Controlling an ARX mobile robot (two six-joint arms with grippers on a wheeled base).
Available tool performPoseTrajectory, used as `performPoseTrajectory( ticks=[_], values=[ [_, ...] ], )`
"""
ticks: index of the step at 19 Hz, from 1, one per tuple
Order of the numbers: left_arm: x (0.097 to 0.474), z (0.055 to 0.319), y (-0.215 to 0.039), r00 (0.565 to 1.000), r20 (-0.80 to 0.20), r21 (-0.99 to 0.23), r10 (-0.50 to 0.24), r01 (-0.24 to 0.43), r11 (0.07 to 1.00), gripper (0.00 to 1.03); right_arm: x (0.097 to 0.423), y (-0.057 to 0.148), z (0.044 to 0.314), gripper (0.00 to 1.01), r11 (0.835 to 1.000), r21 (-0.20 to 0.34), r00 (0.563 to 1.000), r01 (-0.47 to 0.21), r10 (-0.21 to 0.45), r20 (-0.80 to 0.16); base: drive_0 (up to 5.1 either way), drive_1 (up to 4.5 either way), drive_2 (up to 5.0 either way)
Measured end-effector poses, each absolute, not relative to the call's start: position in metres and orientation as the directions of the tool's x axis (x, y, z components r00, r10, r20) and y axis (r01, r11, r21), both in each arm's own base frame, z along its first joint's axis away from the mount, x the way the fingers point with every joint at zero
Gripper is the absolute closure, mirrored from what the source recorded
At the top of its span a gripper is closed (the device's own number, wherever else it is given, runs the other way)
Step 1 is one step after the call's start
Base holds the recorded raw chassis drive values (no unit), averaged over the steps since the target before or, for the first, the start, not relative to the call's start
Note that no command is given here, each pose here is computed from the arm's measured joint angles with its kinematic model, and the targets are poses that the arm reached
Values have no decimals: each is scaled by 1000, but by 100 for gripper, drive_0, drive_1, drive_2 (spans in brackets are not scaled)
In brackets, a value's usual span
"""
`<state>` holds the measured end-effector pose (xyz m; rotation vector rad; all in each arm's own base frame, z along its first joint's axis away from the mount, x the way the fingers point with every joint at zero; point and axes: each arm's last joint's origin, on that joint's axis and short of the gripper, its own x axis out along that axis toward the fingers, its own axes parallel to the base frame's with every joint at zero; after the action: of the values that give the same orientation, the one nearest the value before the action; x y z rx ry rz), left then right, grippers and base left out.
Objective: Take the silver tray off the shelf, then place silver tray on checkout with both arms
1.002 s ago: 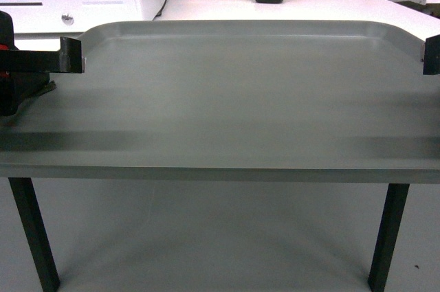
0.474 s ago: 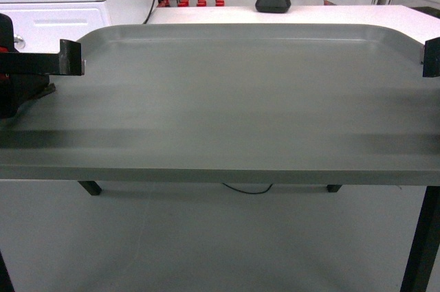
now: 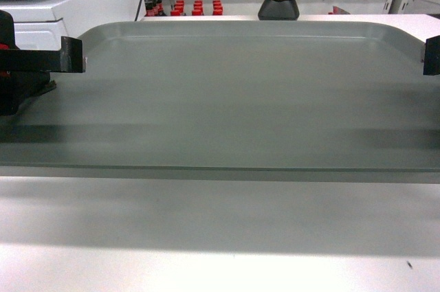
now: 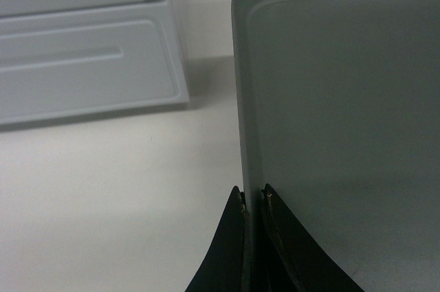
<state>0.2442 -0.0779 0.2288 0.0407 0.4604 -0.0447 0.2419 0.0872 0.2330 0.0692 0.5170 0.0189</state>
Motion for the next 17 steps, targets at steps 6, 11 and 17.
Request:
performPoseTrajectory(
  ticks=[6,11,17],
  values=[
    [244,228,-78,893,-448,30,-34,53,998,99,242,87,233,98,997,71,869,-1,36,-493,1,218,-216],
    [244,228,-78,893,-448,30,-34,53,998,99,242,87,233,98,998,70,868,0,35,-494,0,0,0],
    [245,229,-90,873,-478,112,92,-43,993,99,243,91,233,98,998,66,896,3,26,-442,0,0,0]
  ],
)
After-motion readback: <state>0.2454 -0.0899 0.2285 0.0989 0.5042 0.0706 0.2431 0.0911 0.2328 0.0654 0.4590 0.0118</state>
